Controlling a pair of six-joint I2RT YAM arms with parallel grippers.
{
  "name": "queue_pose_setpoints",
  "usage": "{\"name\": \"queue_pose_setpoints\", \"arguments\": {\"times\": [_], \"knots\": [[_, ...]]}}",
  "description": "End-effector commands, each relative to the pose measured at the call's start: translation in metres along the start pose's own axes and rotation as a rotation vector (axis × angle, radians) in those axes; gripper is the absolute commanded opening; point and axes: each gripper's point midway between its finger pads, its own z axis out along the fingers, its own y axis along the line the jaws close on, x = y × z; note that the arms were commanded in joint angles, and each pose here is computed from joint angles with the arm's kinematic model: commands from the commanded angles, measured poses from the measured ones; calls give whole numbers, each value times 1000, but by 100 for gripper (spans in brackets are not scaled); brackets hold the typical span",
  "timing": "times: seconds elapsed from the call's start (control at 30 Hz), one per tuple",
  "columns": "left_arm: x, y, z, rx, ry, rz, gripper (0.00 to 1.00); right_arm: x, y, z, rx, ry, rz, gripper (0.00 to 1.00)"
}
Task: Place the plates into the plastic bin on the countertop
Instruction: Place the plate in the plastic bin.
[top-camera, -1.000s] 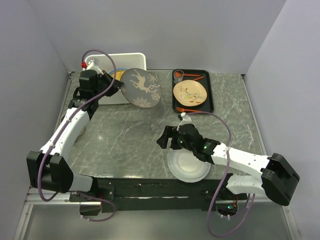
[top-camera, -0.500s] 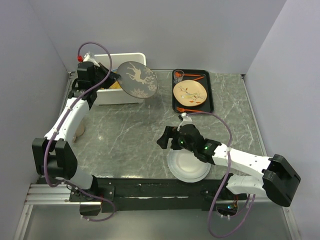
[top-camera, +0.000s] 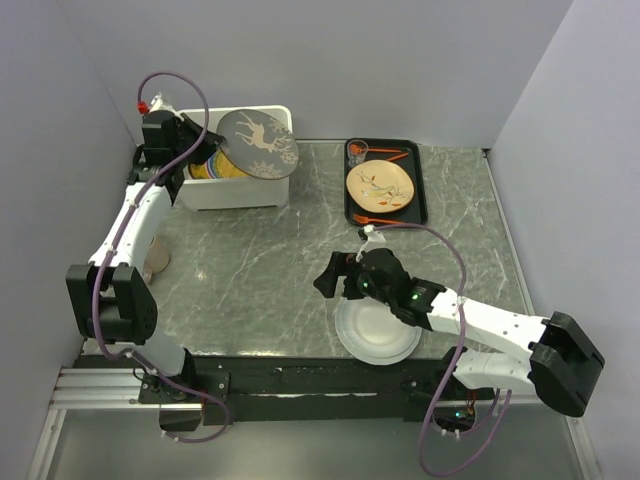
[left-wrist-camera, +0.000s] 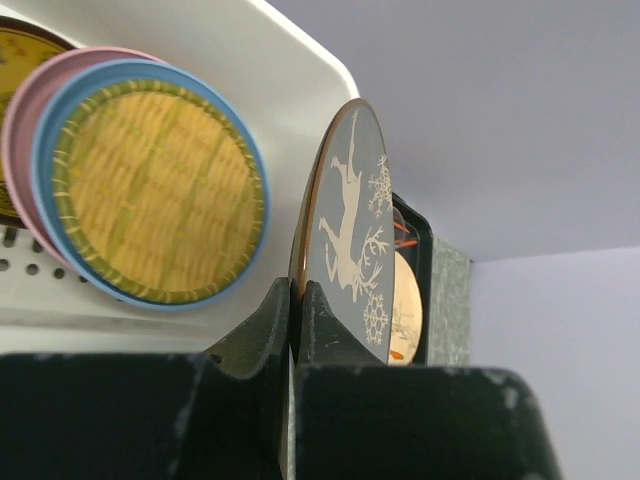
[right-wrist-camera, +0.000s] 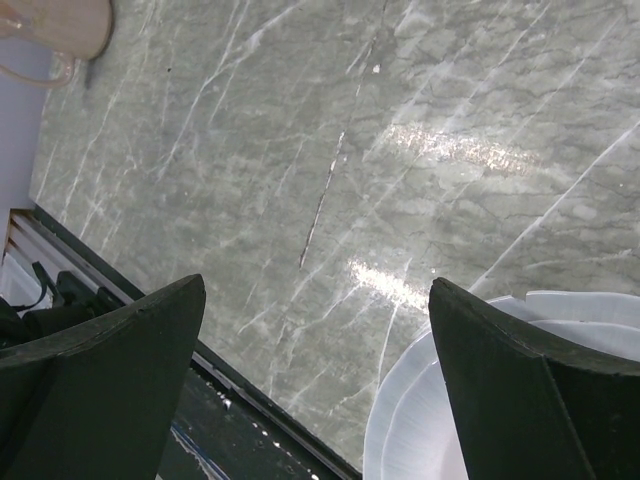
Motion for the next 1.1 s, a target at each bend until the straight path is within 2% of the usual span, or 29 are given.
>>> {"name": "queue_pose_setpoints", "arguments": {"times": [0.0,0.37,0.77,1.07], "knots": [[-62,-47,-16,135,-179,-21,1,-13,7,-7,-23,-49,-23,100],[-86,-22,0,75,-215,-23,1,-16,12,-1,-22,-37,-45,100],[-75,25,45,15,-150,-47,1,-15,11,1,-17,-27,-43,100],[-64,44,64,-4,-94,-53,1,-11,12,7,-17,-6,-47,100]]}}
